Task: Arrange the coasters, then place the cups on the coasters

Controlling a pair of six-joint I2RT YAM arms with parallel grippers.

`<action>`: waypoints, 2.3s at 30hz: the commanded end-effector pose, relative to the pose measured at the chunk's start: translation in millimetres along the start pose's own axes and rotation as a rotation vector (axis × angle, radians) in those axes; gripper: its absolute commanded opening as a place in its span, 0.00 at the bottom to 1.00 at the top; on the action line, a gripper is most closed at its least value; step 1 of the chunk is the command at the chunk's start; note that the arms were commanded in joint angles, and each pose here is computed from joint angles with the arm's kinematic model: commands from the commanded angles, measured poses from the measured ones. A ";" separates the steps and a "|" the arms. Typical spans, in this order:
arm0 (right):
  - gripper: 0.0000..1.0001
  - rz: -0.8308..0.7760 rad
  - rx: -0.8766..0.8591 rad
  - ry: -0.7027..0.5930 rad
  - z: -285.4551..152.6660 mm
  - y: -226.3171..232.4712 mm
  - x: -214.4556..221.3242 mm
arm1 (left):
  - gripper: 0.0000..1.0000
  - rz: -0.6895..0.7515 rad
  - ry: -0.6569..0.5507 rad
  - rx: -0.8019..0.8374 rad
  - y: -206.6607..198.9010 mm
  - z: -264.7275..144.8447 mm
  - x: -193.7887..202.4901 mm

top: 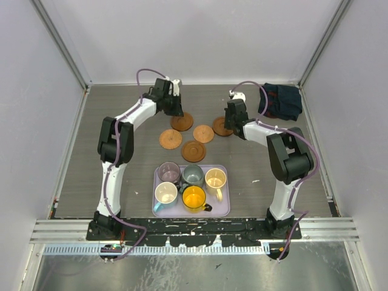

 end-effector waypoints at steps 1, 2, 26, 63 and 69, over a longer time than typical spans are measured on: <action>0.01 0.049 -0.022 -0.003 5.9 -2.1 -12.8 | 0.10 0.018 0.023 0.001 -1.7 -2.7 -7.9; 0.01 0.057 -0.026 0.006 6.6 -3.0 -12.6 | 0.10 0.016 0.036 0.006 -2.8 -2.6 -6.3; 0.01 0.003 -0.048 0.119 16.4 0.0 -9.2 | 0.07 0.084 0.279 -0.141 2.1 8.5 21.3; 0.01 0.072 0.104 0.165 74.6 -49.0 -52.5 | 0.03 -0.206 0.297 -0.393 138.0 -58.7 60.9; 0.01 0.094 0.118 0.171 76.4 -63.2 -55.0 | 0.02 -0.227 0.256 -0.378 147.8 -59.7 60.2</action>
Point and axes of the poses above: each gripper's point midway between its finger pads, its own z axis out along the fingers, its own y axis along the line the jaws close on, x = y × z, the point moved 8 cm from there along -z, back along the fingers, and after that the axes turned 13 degrees about z, right-handed, at the moved point
